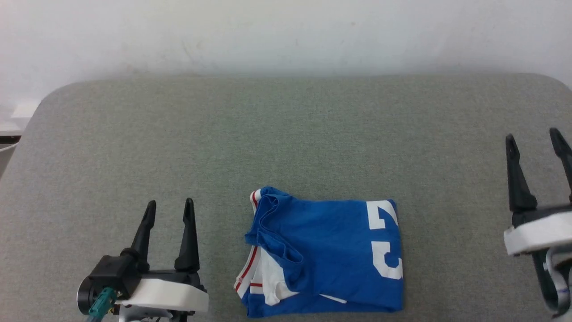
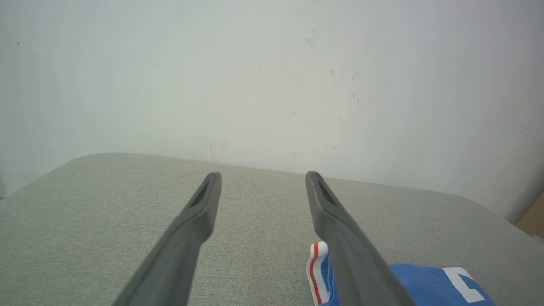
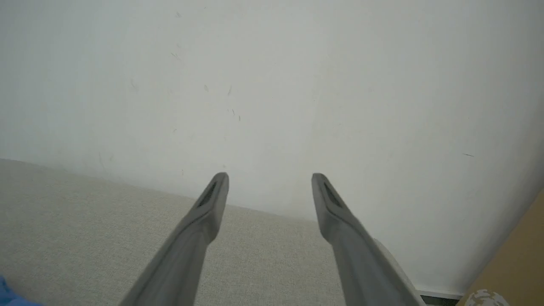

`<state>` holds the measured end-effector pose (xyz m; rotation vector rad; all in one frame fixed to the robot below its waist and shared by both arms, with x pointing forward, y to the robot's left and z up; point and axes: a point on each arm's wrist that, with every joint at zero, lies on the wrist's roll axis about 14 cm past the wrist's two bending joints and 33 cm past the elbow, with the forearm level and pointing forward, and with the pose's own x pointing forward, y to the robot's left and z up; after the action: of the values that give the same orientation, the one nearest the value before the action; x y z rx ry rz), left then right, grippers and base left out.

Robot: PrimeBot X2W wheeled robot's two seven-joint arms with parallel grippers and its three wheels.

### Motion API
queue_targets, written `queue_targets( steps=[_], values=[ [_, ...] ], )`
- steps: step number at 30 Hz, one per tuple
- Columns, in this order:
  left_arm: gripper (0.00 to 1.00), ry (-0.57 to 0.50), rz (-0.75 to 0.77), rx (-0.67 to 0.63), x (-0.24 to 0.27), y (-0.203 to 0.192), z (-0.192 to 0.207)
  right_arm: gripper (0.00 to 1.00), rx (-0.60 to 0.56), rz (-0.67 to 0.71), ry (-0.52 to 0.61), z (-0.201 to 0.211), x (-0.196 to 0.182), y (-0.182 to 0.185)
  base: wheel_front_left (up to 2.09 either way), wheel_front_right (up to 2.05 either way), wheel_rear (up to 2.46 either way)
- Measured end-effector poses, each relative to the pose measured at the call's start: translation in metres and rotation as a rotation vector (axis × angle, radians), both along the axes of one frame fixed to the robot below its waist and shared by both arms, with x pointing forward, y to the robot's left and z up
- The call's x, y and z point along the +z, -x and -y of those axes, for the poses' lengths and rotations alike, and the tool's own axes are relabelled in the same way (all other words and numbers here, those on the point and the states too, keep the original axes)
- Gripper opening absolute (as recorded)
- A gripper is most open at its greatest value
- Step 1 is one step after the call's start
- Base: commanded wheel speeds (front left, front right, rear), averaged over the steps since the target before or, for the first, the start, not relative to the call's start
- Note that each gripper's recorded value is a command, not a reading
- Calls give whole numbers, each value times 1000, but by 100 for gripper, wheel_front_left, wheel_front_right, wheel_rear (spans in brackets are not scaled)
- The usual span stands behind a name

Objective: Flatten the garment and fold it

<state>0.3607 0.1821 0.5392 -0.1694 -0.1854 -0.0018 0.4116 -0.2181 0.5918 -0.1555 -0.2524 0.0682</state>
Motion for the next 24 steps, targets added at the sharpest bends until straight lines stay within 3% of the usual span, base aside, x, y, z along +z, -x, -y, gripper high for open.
queue_targets(
  steps=[8,14,24],
  values=[
    [100,-19,-15,-27,-5,-6,10,100,-49,-36,-95,-2,-25,31,0,0,0],
    [100,-41,-37,-32,-12,-8,11,100,-41,-94,-109,-8,-39,33,0,0,0],
    [100,-48,-62,-37,-22,-21,12,100,115,-644,-246,-39,-123,34,0,0,0]
  ],
)
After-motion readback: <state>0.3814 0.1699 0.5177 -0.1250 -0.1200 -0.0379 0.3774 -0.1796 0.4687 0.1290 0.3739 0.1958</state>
